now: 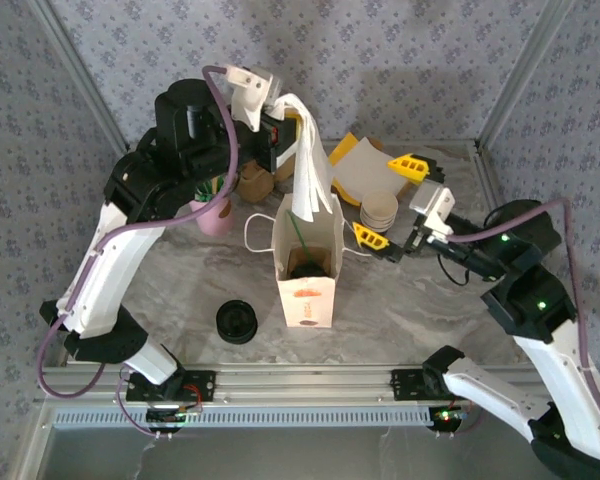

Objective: Pack the takeout coffee

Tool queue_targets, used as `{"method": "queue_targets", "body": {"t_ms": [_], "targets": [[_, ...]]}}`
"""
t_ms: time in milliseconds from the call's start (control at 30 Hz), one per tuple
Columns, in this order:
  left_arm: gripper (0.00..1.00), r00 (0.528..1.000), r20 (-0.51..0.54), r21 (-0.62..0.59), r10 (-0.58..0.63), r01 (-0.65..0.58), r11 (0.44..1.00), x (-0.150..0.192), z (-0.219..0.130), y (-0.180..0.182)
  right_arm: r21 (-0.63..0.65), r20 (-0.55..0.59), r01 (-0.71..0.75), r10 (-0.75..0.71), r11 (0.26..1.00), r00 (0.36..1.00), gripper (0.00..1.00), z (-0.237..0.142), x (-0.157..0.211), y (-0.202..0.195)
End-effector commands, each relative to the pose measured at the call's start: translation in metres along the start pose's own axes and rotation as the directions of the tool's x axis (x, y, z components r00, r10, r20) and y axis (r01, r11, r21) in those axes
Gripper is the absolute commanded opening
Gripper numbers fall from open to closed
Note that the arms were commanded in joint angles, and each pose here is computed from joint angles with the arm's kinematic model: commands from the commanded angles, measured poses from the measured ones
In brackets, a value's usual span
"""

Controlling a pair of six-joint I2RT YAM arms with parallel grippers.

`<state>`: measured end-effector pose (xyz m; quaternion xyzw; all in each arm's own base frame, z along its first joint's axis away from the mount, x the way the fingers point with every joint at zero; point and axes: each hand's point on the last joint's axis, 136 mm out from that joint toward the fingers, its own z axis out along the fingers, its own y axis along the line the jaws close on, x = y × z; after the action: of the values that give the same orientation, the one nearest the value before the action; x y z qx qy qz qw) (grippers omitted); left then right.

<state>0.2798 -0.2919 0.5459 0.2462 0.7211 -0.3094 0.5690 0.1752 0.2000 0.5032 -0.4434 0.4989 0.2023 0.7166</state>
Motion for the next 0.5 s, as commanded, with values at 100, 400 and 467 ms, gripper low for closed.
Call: {"method": "queue_targets", "body": {"t_ms": [100, 400, 467], "targets": [[0.00, 0.994, 0.083, -0.057, -0.072, 0.077, 0.995, -0.025, -0.014, 0.009, 0.071, 0.085, -0.017, 0.011, 0.997, 0.996, 1.00, 0.029, 0.008, -0.015], [0.00, 0.986, 0.116, -0.081, -0.118, 0.128, 0.988, -0.031, -0.013, 0.014, 0.118, 0.138, -0.032, 0.015, 0.993, 0.990, 1.00, 0.059, 0.019, -0.019], [0.00, 0.985, 0.122, -0.084, -0.121, 0.132, 0.988, -0.032, -0.013, 0.015, 0.103, 0.145, -0.037, 0.022, 0.994, 0.989, 1.00, 0.066, 0.019, -0.016]]}}
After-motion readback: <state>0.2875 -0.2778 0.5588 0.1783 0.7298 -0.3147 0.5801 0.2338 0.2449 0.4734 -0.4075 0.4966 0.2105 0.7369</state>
